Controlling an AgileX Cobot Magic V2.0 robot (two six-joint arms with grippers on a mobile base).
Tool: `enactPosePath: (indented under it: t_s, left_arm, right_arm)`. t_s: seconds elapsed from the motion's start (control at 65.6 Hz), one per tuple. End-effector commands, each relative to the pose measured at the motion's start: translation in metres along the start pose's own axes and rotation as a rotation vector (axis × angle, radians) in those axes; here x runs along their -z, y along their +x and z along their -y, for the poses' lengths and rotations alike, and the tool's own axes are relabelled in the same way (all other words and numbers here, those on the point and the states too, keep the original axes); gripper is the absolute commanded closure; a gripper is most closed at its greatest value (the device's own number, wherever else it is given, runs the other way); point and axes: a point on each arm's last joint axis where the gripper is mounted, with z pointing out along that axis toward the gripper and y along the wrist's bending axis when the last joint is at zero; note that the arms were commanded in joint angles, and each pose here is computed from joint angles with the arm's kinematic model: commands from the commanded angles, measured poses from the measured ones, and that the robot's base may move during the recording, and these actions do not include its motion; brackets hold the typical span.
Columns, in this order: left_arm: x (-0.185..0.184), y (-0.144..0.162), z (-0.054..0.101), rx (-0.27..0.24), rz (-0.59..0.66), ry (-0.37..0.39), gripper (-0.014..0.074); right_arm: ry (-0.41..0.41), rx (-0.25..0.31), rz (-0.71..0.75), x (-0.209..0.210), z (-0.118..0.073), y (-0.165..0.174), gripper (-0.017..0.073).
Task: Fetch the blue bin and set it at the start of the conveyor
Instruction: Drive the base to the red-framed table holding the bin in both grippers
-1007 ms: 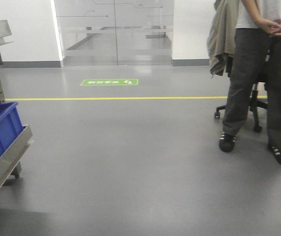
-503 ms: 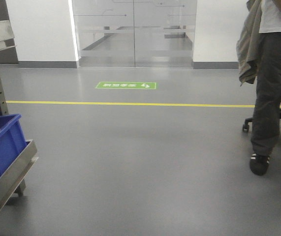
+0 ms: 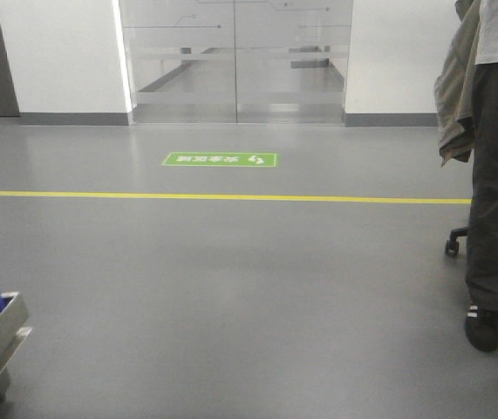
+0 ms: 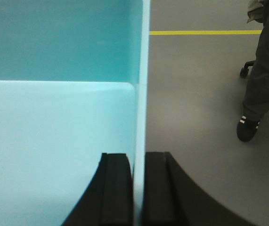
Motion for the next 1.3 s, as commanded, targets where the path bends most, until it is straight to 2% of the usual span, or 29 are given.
enactPosePath:
  t_s: [0.0, 1.281]
  left_arm:
    - [0.0048, -0.0083, 0.0027, -0.01, 0.069, 0.038, 0.0705]
    - [0.0048, -0.0085, 0.0027, -0.011, 0.072, 0.039, 0.0705]
  right_arm:
    - [-0.018, 0.006, 0.053, 0.005, -0.0002, -0.0066, 0.0721]
    - [0.002, 0.019, 0.061, 0.005, 0.0016, -0.0074, 0.0721]
